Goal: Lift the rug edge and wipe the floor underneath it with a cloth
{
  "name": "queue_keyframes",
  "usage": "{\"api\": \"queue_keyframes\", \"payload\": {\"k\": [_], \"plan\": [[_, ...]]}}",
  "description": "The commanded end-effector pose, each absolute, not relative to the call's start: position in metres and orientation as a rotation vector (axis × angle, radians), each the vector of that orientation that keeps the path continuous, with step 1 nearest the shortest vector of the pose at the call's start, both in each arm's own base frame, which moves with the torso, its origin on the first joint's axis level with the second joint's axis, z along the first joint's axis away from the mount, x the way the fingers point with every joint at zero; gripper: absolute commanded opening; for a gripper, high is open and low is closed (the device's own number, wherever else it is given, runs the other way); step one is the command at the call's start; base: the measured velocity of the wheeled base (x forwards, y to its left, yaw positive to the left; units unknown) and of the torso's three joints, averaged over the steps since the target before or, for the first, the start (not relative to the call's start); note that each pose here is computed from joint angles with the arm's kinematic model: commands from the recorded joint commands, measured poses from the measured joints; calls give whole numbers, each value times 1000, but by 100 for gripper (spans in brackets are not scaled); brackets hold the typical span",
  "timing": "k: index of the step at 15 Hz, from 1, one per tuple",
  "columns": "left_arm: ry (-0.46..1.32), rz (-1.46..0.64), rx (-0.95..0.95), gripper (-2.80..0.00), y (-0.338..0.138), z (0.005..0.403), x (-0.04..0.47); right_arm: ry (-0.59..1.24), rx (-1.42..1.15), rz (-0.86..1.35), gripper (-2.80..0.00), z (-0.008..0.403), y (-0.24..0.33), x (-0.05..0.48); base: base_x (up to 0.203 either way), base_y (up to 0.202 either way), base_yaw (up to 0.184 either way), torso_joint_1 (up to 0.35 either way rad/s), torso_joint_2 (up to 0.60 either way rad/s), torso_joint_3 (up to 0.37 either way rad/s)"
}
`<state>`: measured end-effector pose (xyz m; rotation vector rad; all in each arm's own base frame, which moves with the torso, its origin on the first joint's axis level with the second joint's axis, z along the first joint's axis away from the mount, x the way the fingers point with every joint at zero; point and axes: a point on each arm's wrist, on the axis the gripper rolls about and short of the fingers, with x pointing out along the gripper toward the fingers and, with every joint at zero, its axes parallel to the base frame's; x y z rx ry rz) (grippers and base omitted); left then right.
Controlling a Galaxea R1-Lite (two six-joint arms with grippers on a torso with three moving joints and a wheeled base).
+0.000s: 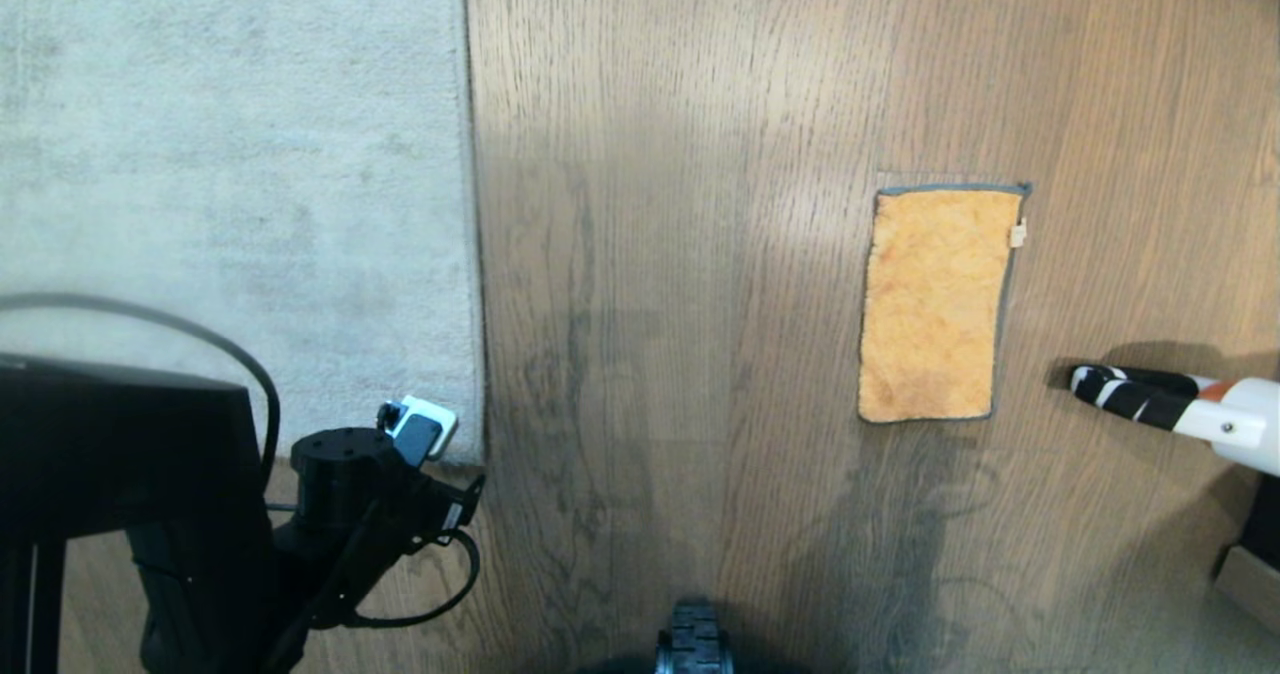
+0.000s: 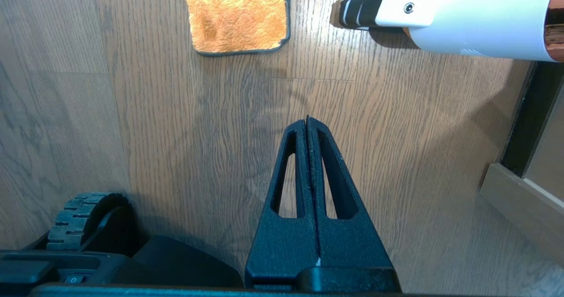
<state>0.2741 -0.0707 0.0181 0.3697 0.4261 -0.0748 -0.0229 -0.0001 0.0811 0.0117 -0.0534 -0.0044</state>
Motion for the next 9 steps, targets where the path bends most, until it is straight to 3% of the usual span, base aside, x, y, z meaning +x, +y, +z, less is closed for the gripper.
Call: {"api": "queue_keyframes", "payload": {"k": [1, 9], "plan": [[416, -72, 371, 0, -71, 19, 276, -54, 12, -4, -280, 81, 0, -23, 0, 0, 0, 0, 0, 0], [403, -67, 395, 0, -69, 22, 278, -54, 12, -4, -280, 81, 0, -23, 0, 0, 0, 0, 0, 0]]}}
